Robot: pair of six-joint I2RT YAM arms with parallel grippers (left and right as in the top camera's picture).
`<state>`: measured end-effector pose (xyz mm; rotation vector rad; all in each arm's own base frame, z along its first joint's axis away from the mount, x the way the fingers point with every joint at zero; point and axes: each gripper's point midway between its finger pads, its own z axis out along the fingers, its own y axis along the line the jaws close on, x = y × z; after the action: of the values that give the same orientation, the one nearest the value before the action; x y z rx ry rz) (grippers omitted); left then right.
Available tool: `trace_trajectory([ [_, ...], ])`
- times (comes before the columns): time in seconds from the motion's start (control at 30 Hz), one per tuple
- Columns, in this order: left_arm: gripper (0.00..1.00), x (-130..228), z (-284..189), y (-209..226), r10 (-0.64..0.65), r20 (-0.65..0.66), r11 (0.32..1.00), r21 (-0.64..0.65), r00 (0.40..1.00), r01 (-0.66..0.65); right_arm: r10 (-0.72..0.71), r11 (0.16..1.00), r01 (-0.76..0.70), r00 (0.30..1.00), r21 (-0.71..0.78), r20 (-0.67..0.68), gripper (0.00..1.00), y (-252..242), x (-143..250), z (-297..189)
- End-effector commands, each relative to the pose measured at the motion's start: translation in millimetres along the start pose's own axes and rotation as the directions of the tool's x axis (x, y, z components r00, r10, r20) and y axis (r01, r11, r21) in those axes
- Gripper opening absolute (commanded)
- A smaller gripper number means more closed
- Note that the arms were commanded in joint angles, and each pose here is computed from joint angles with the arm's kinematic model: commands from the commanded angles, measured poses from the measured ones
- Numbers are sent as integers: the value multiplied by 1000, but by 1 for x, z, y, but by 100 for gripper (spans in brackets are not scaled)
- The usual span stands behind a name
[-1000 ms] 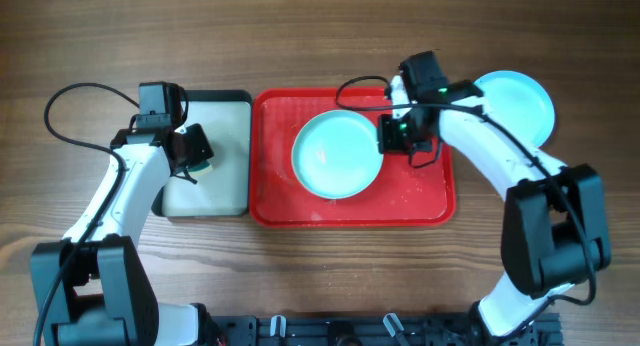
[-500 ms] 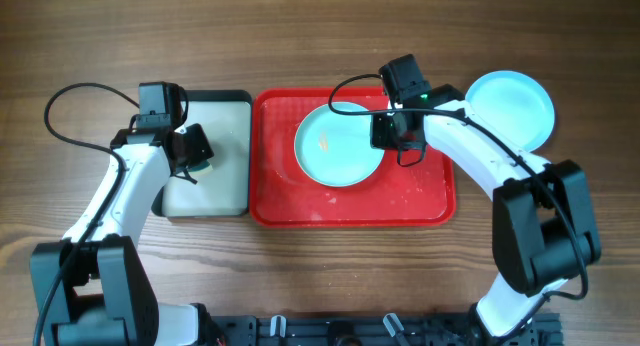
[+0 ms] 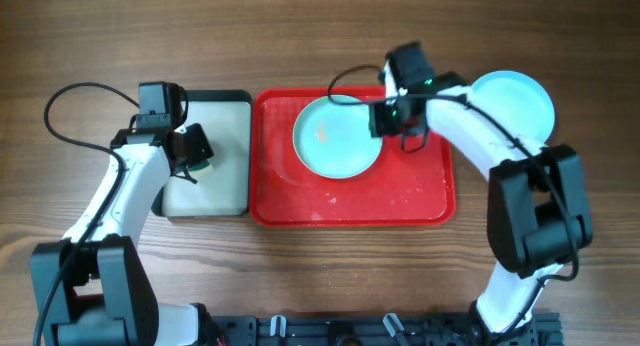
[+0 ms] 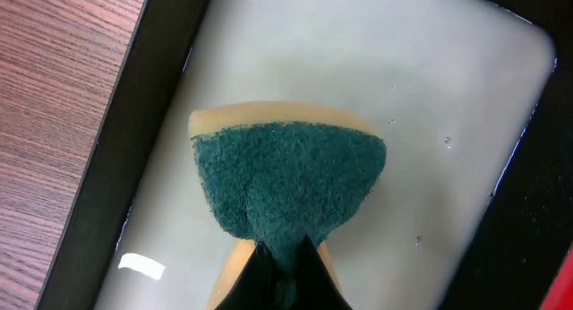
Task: Clean dirty plates on tray and stack at the side
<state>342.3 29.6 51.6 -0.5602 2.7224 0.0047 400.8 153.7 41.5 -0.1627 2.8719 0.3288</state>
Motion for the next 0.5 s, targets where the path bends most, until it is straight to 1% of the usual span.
trace_trajectory([
  [0.0,4,1,0,-1,-15,-2,1000,11,1000,15,-38,997,39,999,-71,14,55,-4,-20,-24],
  [0.07,4,0,0,-3,4,2,1000,24,1000,-4,-41,997,40,999,-60,-25,56,-13,-11,-25],
  [0.17,4,-4,-7,-26,89,0,986,145,996,-89,-104,993,101,994,-60,-43,59,-14,-6,-26],
  [0.23,4,-16,-23,-39,126,14,980,157,992,-126,-87,993,83,995,-80,-44,59,-11,-6,-26],
  [0.33,4,-35,-49,-67,173,70,964,190,982,-184,-37,996,32,997,-87,-60,59,-11,0,-21],
  [0.37,4,-39,-56,-81,189,95,956,210,977,-206,-18,996,13,998,-86,-67,58,-12,4,-16],
  [0.4,4,-36,-62,-105,220,116,932,269,969,-244,-18,992,9,997,-123,-74,56,-6,10,-10],
  [0.47,4,-28,-63,-126,251,123,912,301,960,-277,8,989,-20,997,-148,-83,51,0,16,-3],
])
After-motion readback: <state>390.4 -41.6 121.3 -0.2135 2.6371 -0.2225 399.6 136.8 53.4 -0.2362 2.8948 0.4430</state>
